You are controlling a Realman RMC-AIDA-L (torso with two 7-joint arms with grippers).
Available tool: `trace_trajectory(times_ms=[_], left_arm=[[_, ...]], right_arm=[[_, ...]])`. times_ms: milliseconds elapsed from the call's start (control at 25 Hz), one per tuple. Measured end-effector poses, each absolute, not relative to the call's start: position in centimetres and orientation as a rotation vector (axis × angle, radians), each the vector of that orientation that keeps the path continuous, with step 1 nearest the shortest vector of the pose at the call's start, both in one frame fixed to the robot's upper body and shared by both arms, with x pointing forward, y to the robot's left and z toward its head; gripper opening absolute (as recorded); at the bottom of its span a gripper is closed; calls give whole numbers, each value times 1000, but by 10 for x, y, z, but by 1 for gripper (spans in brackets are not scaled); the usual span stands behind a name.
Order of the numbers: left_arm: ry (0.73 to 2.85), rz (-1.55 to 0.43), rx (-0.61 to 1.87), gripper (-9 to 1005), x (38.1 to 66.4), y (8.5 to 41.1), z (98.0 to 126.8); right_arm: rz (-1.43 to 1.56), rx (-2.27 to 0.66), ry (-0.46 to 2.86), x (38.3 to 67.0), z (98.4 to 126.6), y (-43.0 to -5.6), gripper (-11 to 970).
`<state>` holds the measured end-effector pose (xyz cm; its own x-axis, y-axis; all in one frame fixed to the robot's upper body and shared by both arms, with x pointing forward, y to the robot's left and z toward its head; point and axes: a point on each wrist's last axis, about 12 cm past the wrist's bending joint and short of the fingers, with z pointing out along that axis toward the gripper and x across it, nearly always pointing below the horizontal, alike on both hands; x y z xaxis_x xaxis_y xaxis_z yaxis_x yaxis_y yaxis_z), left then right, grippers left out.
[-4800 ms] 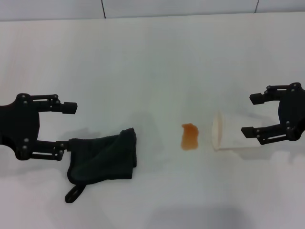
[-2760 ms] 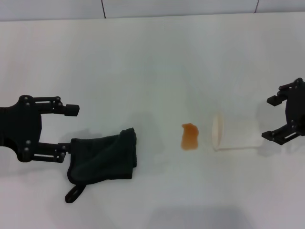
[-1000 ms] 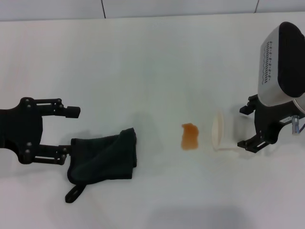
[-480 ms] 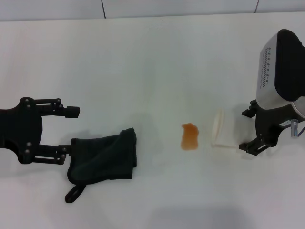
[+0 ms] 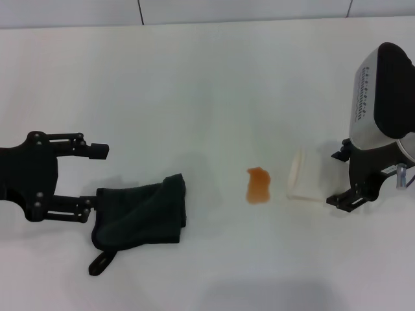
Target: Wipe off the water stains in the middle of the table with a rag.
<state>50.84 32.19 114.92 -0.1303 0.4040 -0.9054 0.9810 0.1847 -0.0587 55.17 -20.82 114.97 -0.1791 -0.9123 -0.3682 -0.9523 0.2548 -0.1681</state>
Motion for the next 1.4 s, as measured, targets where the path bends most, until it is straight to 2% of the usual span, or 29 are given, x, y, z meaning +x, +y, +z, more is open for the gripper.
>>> trace_trajectory(times_ms=[240,480,760,1080,1400], left_arm=[[1668,-916,1330,789,509,322,1149],[1669,-918,1329,789,508,322,1149],[1674,-919,1323,789,507,323,1148],[1667,-918,1319,789,506,322,1146],[1669,-929,1298,789,505,323,1143]], right_arm=[[137,-1701,2139,552,1150,-208,811],[135,-1699,2135,552,1152,-207,712],[131,-1632,2094,550,1165,-212,663],[284,-1345,2012,547,1178,-256,658],[409,-1176,1932,534,1151,-293,657]])
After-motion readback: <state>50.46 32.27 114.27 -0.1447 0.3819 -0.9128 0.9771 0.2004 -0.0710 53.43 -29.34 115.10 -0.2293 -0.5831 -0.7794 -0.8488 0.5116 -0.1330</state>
